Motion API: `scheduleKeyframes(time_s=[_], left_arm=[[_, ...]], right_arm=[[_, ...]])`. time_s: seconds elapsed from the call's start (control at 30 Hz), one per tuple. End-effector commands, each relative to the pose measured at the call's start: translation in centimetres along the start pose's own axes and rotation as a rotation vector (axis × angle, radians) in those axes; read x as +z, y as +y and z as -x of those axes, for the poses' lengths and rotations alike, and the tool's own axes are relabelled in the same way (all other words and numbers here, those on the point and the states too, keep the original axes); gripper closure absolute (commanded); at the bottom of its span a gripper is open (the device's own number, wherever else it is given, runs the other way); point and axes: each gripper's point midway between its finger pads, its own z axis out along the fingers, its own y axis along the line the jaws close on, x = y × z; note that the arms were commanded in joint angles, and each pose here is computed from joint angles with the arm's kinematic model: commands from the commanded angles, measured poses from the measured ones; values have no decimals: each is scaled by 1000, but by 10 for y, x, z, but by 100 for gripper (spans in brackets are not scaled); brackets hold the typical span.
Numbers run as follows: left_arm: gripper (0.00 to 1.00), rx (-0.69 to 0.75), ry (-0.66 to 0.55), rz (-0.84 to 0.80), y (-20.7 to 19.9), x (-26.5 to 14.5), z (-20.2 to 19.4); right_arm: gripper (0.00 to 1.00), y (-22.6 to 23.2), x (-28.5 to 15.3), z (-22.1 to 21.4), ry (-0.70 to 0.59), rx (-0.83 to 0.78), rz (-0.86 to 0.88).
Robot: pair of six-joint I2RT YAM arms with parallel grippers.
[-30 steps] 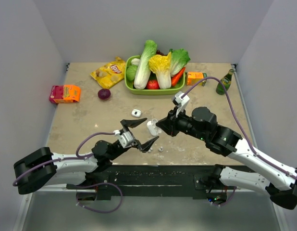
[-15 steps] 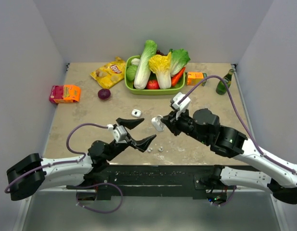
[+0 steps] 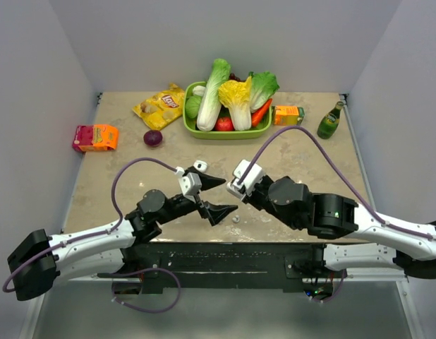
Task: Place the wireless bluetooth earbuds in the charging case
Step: Adjust the charging case.
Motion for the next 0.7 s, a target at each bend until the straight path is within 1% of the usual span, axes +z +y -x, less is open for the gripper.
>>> scheduleKeyframes(time_s=[0.0, 0.07, 0.27, 0.4, 0.43, 0.53, 0.67], left_arm=[[0, -42, 26, -139, -17, 4, 3], [1, -43, 16, -159, -18, 5, 5], [9, 2, -23, -220, -24, 6, 13], [17, 37, -50, -263, -31, 5, 18], [18, 46, -74, -280, -34, 3, 21], [20, 49, -95, -286, -35, 3, 25], [20, 56, -95, -276, -33, 4, 24]], right_arm=[[100, -7, -5, 14, -14, -75, -55], [100, -2, -4, 12, -9, -85, -40], [100, 14, -1, 10, -15, -94, 29], [100, 20, 1, 8, -14, -87, 52], [100, 21, 2, 6, -10, -86, 53], [100, 26, 5, 4, -8, -80, 69], [100, 32, 5, 4, -11, -69, 96]])
